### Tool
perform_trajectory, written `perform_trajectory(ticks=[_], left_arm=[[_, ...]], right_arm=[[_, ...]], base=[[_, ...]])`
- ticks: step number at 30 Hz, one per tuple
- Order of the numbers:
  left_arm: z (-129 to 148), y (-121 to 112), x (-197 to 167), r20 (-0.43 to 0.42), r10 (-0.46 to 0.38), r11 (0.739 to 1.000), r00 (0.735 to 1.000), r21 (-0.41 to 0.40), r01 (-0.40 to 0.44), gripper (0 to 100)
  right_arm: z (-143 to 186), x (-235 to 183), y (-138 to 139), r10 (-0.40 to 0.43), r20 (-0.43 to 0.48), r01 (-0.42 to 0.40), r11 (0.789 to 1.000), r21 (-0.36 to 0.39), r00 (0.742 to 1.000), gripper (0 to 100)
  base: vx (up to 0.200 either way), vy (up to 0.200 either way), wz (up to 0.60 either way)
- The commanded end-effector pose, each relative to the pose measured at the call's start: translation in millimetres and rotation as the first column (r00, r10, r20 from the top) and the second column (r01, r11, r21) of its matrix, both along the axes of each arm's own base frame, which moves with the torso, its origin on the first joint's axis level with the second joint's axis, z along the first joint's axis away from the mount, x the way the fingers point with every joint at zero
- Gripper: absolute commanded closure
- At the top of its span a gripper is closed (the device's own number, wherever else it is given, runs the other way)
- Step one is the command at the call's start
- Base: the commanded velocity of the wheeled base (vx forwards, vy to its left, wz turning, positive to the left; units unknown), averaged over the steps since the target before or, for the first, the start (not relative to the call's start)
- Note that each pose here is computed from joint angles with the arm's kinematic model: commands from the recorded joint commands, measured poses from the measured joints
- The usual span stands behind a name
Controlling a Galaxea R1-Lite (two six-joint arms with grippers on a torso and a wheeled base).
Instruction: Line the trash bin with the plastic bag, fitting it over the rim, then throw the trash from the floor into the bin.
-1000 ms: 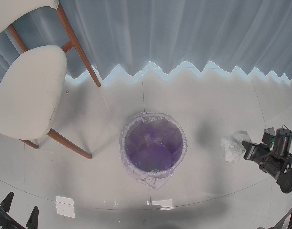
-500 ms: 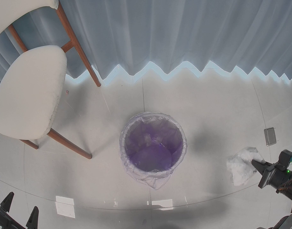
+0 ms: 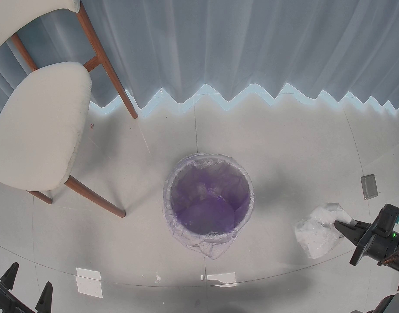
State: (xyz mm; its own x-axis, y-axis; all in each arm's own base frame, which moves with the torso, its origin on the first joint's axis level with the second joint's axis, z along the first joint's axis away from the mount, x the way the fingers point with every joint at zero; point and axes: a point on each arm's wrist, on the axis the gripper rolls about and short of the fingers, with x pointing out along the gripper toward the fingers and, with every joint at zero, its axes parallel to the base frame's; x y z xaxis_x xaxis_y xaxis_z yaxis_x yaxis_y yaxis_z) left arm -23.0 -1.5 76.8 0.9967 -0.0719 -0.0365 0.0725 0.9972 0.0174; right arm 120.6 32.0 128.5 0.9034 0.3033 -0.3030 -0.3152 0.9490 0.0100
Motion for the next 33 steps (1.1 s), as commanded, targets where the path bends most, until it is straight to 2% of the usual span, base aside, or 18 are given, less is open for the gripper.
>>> perform_trajectory(ticks=[1, 7, 11, 16, 24, 33], left_arm=[[-5, 0, 0, 0.000, 0.000, 1.000, 1.000, -0.002, 0.000, 0], [-5, 0, 0, -0.001, 0.000, 1.000, 1.000, -0.005, 0.000, 0], [-5, 0, 0, -0.001, 0.002, 1.000, 1.000, -0.005, -0.002, 0], [-5, 0, 0, -0.001, 0.002, 1.000, 1.000, -0.005, -0.002, 0], [-5, 0, 0, -0.001, 0.002, 1.000, 1.000, -0.005, -0.002, 0], [-5, 0, 0, -0.001, 0.002, 1.000, 1.000, -0.005, -0.002, 0]], right_arm=[[0, 21, 10, 0.044, -0.042, -0.045, 0.999, -0.025, 0.998, 100], [11, 57, 20, 0.050, -0.020, -0.050, 0.998, -0.029, 0.999, 100], [18, 82, 34, 0.084, 0.000, -0.084, 0.996, -0.031, 0.996, 100], [13, 95, 41, 0.098, -0.020, -0.099, 0.994, -0.051, 0.995, 100], [11, 131, 53, 0.098, -0.002, -0.098, 0.994, -0.045, 0.995, 100], [-8, 166, 62, 0.091, -0.048, -0.094, 0.994, -0.059, 0.995, 100]], base=[[0.000, 0.000, 0.00], [0.000, 0.000, 0.00], [0.000, 0.000, 0.00], [0.000, 0.000, 0.00], [0.000, 0.000, 0.00], [0.000, 0.000, 0.00]])
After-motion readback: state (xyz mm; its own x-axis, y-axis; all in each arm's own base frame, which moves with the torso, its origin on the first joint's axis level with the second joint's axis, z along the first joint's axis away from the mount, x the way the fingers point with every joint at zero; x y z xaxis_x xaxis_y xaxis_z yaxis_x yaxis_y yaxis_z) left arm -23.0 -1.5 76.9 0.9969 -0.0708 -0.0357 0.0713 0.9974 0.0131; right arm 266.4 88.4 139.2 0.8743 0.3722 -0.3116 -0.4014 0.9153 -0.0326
